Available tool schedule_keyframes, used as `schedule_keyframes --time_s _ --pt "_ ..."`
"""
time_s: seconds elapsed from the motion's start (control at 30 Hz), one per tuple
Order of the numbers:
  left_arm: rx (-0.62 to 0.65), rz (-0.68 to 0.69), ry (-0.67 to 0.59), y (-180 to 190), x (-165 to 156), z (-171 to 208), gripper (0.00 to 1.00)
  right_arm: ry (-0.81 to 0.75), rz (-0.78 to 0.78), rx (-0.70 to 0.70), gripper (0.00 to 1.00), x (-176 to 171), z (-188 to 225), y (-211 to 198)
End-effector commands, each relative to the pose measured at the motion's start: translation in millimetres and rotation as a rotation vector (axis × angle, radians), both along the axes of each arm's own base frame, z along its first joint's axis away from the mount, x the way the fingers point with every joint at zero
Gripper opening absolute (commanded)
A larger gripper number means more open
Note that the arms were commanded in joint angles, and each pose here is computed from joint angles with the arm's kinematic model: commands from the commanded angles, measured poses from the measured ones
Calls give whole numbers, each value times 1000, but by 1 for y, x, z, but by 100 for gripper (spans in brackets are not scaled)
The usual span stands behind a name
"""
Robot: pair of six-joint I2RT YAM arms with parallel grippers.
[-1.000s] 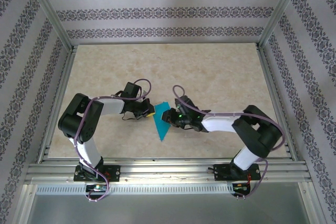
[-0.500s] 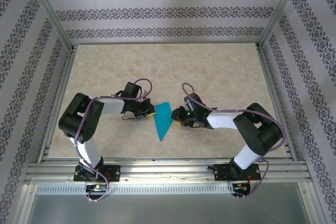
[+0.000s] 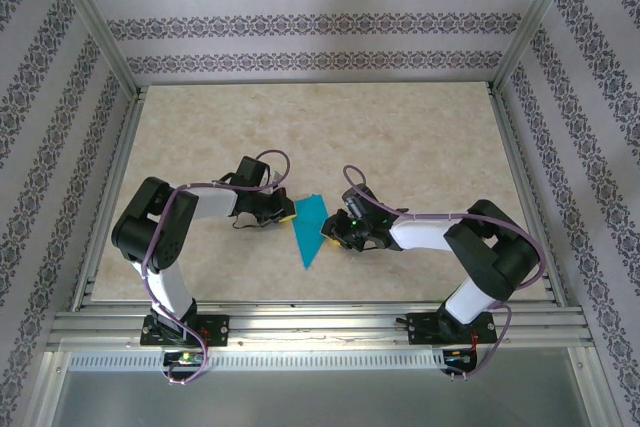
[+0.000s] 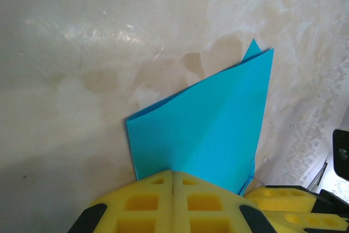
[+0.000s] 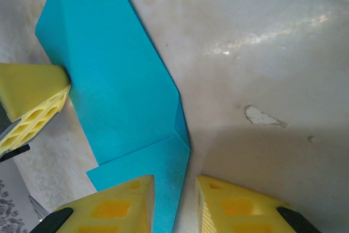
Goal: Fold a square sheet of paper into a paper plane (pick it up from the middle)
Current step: Fold the wing for the fifth time at the center of the table.
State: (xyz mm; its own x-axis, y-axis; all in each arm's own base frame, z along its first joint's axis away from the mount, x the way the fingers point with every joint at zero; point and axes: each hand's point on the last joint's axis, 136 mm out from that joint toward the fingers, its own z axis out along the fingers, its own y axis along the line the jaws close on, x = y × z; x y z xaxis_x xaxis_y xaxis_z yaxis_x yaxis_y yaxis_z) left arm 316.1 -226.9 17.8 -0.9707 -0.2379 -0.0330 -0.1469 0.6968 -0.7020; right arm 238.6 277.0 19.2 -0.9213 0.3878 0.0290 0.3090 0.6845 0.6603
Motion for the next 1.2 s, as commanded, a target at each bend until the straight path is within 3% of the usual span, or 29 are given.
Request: schedule_keyframes --time_s 0.0,0.4,0.63,1.17 --pt "39 -1 19 4 -1 -14 4 42 -40 0 27 -3 -3 4" --pt "13 -10 17 0 -2 -14 4 -56 -37 47 25 26 18 20" --pt "18 -22 7 0 0 -11 4 -113 -47 58 30 33 21 11" --pt "13 -32 -15 0 2 -6 4 -249 179 183 39 49 32 18"
